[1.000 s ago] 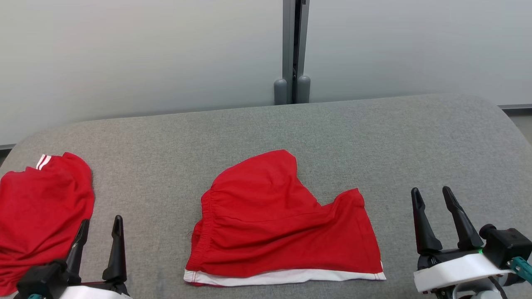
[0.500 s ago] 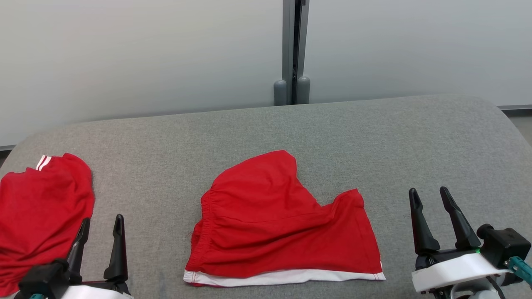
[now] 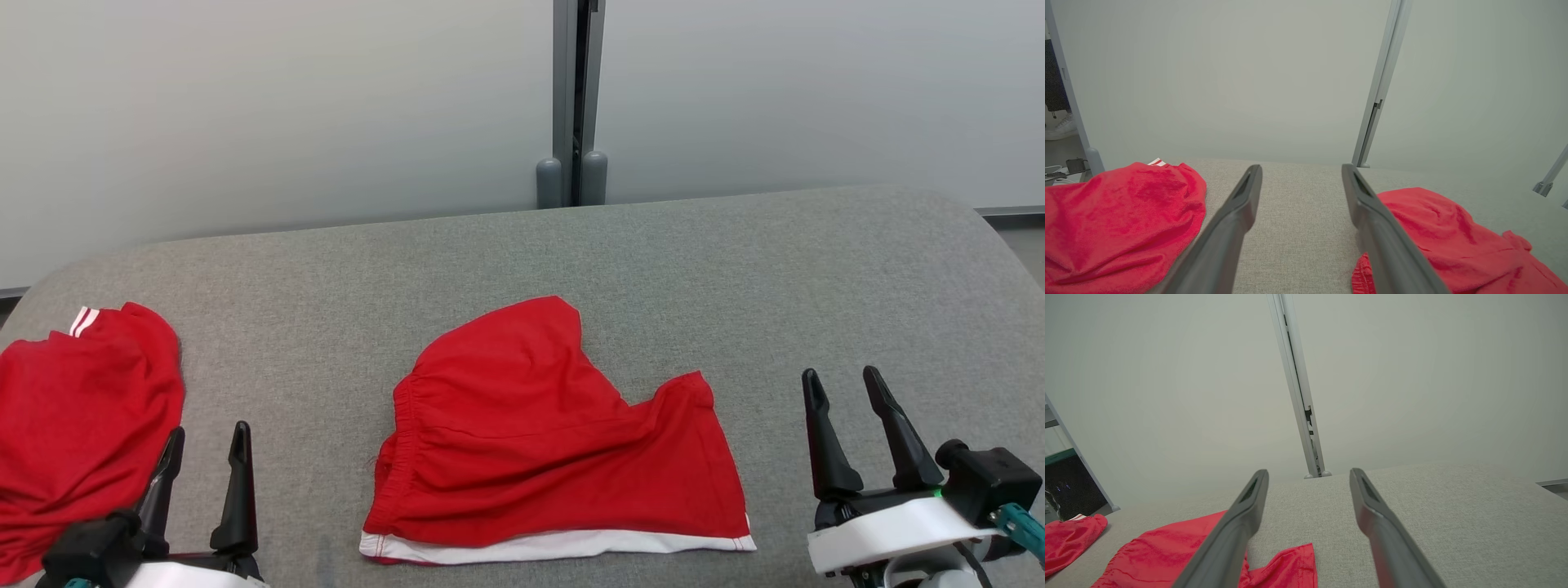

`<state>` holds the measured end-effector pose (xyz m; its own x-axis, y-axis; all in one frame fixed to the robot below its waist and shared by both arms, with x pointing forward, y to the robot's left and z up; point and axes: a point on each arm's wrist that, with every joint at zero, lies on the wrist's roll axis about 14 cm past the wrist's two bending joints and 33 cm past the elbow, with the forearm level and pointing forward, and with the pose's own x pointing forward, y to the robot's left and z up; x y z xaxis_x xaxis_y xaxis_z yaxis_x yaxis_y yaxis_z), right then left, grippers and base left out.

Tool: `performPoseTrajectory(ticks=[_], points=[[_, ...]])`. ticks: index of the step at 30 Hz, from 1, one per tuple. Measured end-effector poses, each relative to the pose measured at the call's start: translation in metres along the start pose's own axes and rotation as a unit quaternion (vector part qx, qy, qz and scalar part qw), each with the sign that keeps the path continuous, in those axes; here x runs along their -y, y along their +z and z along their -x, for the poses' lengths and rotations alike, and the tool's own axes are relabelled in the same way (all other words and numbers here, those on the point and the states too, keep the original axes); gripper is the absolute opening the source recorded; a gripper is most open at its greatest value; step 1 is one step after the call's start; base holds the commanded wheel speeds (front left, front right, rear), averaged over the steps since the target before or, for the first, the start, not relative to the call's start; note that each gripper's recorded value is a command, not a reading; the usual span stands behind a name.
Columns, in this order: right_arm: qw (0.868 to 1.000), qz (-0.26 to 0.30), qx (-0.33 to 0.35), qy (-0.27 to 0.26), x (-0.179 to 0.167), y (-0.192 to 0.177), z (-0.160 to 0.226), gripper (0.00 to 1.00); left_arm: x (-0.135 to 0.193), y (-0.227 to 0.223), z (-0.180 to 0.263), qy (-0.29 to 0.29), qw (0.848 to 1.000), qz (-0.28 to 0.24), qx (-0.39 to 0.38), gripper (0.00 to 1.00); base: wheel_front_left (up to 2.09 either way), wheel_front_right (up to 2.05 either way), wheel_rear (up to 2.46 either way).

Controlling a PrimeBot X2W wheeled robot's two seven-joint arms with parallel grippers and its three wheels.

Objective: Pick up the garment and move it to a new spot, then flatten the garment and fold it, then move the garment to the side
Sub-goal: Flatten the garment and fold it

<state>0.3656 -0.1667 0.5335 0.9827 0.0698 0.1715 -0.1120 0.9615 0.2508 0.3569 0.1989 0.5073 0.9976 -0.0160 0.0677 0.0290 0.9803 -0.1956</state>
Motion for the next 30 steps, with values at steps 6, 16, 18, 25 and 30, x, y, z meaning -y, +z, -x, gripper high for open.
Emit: performPoseTrajectory(ticks=[6, 16, 18, 25, 30], points=[[1.000, 0.002, 0.007, 0.006, -0.003, 0.005, -0.004, 1.00, 0.002, -0.002, 0.000, -0.002, 1.000, 0.007, -0.002, 1.00, 0.00, 0.00, 0.00], [0.999, 0.038, 0.003, 0.010, 0.000, 0.009, -0.005, 1.00, 0.006, -0.007, -0.001, -0.012, 1.000, 0.003, -0.020, 1.00, 0.00, 0.00, 0.00], [0.999, 0.043, -0.011, 0.007, 0.003, 0.003, -0.004, 1.00, 0.011, -0.017, 0.000, -0.022, 0.999, 0.005, -0.047, 1.00, 0.00, 0.00, 0.00], [0.986, 0.023, -0.164, -0.006, 0.011, -0.061, 0.019, 1.00, 0.034, -0.049, 0.010, -0.092, 0.985, -0.004, -0.149, 1.00, 0.00, 0.00, 0.00], [0.951, -0.018, -0.309, -0.003, 0.005, -0.119, 0.053, 1.00, 0.041, -0.073, 0.025, -0.118, 0.965, 0.003, -0.234, 1.00, 0.00, 0.00, 0.00]])
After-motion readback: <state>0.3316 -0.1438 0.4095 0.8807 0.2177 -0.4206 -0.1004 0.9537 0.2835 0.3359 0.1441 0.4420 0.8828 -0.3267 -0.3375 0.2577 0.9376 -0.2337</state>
